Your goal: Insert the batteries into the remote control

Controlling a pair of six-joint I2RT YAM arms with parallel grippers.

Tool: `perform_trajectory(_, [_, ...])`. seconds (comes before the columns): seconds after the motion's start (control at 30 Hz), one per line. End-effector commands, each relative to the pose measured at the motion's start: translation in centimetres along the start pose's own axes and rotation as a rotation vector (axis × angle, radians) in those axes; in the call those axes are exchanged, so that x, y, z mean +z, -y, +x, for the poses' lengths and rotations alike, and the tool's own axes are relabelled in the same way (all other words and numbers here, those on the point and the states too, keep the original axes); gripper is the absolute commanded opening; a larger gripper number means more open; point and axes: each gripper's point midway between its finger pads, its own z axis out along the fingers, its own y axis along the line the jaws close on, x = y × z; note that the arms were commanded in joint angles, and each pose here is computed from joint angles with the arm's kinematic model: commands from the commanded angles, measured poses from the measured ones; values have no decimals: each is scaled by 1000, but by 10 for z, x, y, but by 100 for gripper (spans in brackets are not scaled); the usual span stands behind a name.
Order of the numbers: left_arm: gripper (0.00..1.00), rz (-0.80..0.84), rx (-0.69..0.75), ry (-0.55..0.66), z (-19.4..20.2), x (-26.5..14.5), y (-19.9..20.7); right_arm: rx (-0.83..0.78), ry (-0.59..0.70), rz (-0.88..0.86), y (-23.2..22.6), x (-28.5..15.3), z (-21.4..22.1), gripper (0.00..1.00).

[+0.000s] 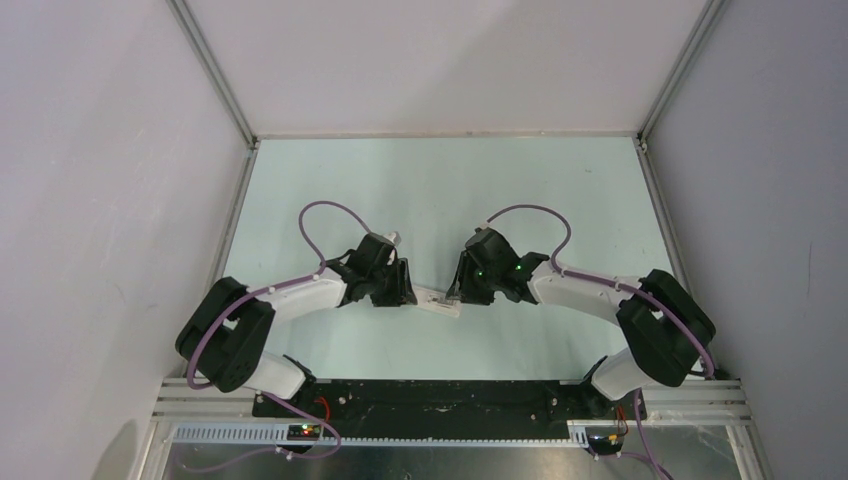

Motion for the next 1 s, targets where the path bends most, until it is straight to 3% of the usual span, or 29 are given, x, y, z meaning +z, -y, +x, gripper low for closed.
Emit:
perform_trajectory(0.0, [50, -14, 25, -1, 0, 4, -6, 17, -4, -4, -4, 5, 1, 42])
perform_trajectory(0.3, [50, -12, 23, -1, 0, 4, -5, 26, -24, -9, -5, 9, 6, 40])
perform_trajectory(0.97, [50, -14, 21, -8, 2, 5, -7, 17, -29, -29, -13, 17, 12, 21])
